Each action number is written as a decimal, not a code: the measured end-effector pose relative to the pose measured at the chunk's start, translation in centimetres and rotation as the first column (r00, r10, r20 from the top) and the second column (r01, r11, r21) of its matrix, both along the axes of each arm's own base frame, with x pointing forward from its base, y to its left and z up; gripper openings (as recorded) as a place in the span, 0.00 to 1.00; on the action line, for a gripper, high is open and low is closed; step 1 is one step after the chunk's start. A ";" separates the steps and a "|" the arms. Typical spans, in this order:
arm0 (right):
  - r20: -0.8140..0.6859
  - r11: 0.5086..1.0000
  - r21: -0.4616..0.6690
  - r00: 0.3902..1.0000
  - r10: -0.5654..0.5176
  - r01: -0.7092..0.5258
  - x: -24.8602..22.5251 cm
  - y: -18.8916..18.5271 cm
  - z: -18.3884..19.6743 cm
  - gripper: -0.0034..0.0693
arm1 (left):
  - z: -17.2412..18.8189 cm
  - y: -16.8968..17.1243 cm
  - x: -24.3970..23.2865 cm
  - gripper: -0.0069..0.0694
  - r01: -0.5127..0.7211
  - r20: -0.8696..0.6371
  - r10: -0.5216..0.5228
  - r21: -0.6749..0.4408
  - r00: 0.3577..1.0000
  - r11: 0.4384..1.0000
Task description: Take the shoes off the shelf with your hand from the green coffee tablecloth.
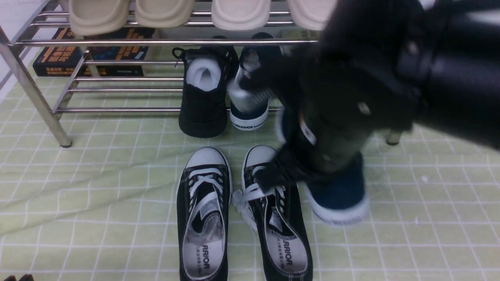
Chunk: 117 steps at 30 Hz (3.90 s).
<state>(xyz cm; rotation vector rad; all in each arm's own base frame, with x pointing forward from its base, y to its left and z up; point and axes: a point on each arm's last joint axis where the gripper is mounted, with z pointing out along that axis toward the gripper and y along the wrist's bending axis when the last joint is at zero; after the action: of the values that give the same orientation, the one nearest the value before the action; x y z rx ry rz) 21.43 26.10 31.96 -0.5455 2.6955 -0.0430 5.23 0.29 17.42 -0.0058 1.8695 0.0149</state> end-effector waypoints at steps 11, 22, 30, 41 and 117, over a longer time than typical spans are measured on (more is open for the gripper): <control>0.099 0.992 0.056 0.988 -0.116 0.111 0.3 -0.8 -6.0 0.11 | 0.0 0.0 0.0 0.33 0.000 0.000 0.000 0.001 1.000 1.000; 0.116 0.993 0.024 0.986 -0.119 0.117 1.4 0.2 -8.5 0.11 | 0.0 0.0 0.0 0.34 0.000 0.000 0.000 0.001 1.000 1.000; 0.049 0.997 -0.042 0.997 -0.062 0.064 1.0 0.1 -9.4 0.11 | 0.0 0.0 0.0 0.35 0.000 0.000 0.000 0.001 1.000 1.000; -0.034 0.992 -0.122 0.999 0.018 -0.022 0.0 -0.6 -8.9 0.11 | 0.0 0.0 0.0 0.36 0.000 0.000 0.000 0.002 1.000 1.000; 0.438 0.949 0.313 0.883 -0.171 0.028 17.8 8.3 -4.4 0.66 | 0.0 0.0 0.0 0.40 0.000 0.000 0.000 0.003 1.000 1.000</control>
<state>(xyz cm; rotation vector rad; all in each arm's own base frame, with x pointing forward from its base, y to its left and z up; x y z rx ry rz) 39.19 34.39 27.59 -0.2573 2.2027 0.1835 5.23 0.30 17.42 -0.0039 1.8693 0.0180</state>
